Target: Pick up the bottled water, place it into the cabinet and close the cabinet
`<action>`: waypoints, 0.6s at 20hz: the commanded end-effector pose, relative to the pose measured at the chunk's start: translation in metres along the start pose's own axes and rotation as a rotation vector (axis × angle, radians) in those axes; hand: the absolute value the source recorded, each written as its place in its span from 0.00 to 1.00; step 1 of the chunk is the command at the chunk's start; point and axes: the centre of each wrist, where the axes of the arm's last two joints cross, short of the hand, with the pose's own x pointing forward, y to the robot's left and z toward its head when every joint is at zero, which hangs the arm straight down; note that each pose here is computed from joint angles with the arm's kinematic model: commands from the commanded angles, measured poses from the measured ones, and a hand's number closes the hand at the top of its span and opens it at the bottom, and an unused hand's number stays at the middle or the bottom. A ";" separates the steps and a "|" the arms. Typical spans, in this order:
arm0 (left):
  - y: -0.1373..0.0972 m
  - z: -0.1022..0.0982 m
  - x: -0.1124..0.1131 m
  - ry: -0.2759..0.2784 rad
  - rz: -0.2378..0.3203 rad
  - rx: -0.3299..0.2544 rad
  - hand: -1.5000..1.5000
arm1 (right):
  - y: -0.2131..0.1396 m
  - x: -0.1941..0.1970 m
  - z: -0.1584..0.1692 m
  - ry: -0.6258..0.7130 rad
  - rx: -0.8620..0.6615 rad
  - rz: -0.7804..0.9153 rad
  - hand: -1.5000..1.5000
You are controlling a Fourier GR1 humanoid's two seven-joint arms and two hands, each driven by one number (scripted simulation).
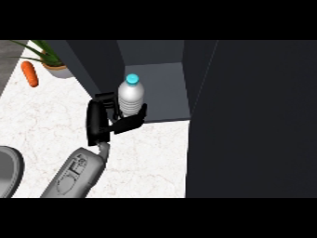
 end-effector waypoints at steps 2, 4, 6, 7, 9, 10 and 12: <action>-0.007 -0.065 0.023 -0.077 -0.170 -0.013 1.00 | 0.000 -0.002 -0.001 0.001 0.002 0.009 0.00; -0.003 -0.070 0.026 -0.073 -0.179 0.021 1.00 | 0.003 0.000 -0.003 -0.002 0.009 -0.009 0.00; -0.001 -0.068 0.021 -0.082 -0.227 0.032 1.00 | 0.000 0.000 0.000 -0.001 0.013 0.002 0.00; 0.004 -0.070 0.016 -0.077 -0.257 0.044 1.00 | 0.008 -0.007 0.000 0.007 0.015 -0.016 0.00; -0.005 -0.065 0.015 -0.074 -0.242 0.052 0.00 | -0.003 -0.003 -0.003 -0.007 0.005 -0.003 0.00; -0.004 -0.067 0.017 -0.081 -0.251 0.055 0.00 | 0.003 -0.004 -0.001 -0.007 0.021 -0.019 0.00; 0.003 -0.070 0.018 -0.074 -0.266 0.055 0.00 | 0.006 -0.008 -0.001 -0.002 0.010 -0.013 0.00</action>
